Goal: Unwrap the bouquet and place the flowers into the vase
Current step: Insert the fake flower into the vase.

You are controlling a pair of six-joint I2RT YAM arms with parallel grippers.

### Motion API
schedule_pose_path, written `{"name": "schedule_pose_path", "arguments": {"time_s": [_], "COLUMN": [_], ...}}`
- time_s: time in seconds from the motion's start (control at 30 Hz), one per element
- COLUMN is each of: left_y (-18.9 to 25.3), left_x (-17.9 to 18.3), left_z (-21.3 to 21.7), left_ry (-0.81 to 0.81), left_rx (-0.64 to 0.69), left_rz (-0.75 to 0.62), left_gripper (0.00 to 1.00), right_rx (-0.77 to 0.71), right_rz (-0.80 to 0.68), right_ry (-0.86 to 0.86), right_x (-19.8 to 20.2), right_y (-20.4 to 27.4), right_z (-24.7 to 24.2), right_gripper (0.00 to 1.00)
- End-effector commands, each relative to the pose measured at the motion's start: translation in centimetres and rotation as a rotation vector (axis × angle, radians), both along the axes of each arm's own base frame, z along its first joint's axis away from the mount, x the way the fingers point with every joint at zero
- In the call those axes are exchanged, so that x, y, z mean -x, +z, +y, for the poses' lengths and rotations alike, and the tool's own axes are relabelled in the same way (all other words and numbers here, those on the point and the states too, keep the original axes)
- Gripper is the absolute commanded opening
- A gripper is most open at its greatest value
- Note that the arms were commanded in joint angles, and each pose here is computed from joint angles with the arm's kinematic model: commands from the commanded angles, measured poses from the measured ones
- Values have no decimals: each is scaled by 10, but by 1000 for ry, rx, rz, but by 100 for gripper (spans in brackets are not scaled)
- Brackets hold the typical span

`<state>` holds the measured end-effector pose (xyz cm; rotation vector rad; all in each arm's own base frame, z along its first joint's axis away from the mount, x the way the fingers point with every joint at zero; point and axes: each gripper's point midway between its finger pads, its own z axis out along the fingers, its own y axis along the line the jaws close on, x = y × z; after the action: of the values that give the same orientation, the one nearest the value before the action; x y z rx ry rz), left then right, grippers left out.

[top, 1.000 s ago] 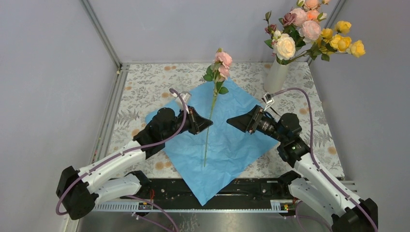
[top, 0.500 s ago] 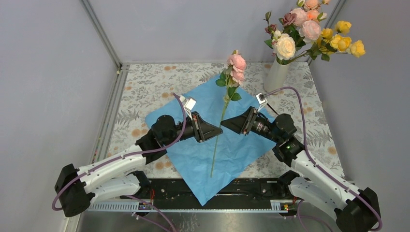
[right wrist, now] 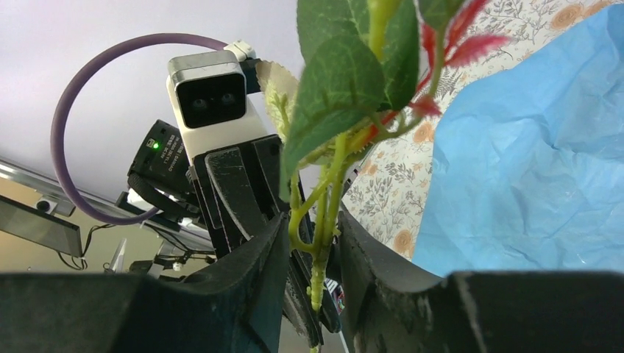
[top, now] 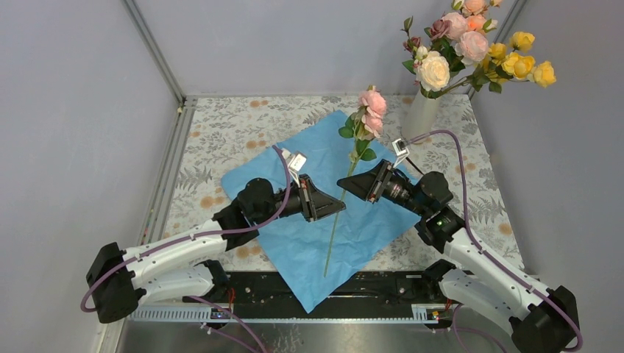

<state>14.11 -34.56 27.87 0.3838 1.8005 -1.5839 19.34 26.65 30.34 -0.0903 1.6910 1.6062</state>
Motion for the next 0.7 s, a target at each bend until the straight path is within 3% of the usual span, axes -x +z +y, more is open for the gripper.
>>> {"name": "schedule_pose_path", "arguments": {"time_s": [0.0,0.1,0.2,0.27,0.37,0.53,0.67], "left_y": [48,51,48,47,42,36,33], "left_x": [-4,-3,-4,-5,-8,-13,-17], "left_z": [-4,-5,-6,-6,-4,2,9], "left_ry": [15,11,11,14,37,75,109], "left_rx": [128,141,130,116,79,32,-17], "left_rz": [-71,-69,-62,-61,-57,-64,-83], "left_gripper": [0,0,0,0,0,28,62], "right_rx": [-34,-32,-22,-3,25,77,148], "right_rz": [-78,-71,-67,-64,-70,-106,-131], "right_ry": [-9,-15,-19,-35,-57,-101,-162], "right_x": [3,3,2,0,-1,-2,-7], "right_y": [23,21,17,14,11,9,5], "right_z": [-2,-3,-3,-5,-8,-16,-27], "right_gripper": [36,31,9,0,0,0,0]}}
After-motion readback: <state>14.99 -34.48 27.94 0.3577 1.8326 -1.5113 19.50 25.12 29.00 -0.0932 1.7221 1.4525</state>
